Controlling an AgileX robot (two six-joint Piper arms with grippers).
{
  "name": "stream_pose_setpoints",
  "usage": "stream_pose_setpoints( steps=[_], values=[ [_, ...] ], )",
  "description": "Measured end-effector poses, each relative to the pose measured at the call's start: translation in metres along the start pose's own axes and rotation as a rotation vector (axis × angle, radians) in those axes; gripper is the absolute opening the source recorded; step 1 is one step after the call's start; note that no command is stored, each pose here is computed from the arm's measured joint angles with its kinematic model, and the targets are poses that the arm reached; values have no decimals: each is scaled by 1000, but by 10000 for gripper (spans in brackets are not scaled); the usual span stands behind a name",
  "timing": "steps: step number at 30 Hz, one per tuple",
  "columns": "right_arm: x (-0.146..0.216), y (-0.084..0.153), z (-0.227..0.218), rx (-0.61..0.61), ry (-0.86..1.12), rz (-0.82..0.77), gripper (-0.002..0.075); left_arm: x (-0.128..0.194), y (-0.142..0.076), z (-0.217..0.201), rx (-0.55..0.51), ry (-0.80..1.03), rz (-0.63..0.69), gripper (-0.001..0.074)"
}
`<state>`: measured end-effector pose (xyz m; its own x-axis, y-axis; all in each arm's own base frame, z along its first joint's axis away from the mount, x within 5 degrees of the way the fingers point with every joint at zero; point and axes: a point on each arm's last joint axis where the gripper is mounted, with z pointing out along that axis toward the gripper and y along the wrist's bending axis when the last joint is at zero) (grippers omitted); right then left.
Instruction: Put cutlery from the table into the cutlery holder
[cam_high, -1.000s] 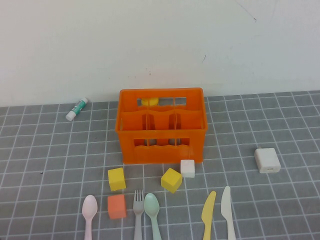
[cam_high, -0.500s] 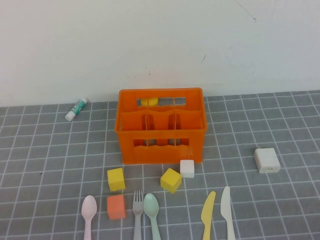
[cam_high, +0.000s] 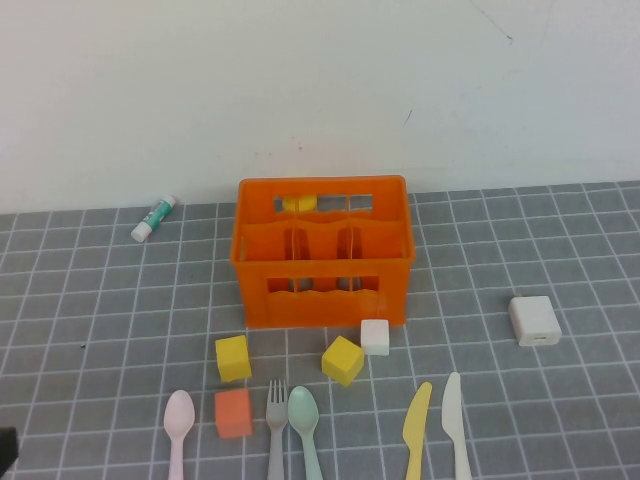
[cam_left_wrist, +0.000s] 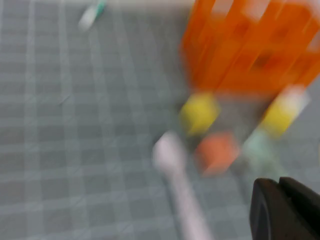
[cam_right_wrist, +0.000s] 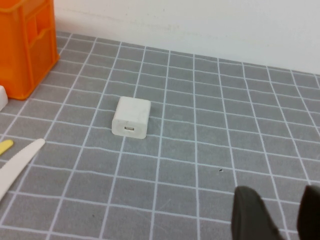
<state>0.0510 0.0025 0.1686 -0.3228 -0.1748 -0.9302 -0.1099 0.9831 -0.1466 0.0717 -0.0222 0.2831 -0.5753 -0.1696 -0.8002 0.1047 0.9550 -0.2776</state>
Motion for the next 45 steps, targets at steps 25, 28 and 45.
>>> stream_pose_setpoints(
  steps=[25,28,45],
  values=[
    [0,0,0,0,0,0,216,-17,-27,167,8,793,210,229],
    [0,0,0,0,0,0,216,-11,-24,184,-52,794,120,362],
    [0,0,0,0,0,0,216,39,-2,261,-179,862,13,388]
  ],
)
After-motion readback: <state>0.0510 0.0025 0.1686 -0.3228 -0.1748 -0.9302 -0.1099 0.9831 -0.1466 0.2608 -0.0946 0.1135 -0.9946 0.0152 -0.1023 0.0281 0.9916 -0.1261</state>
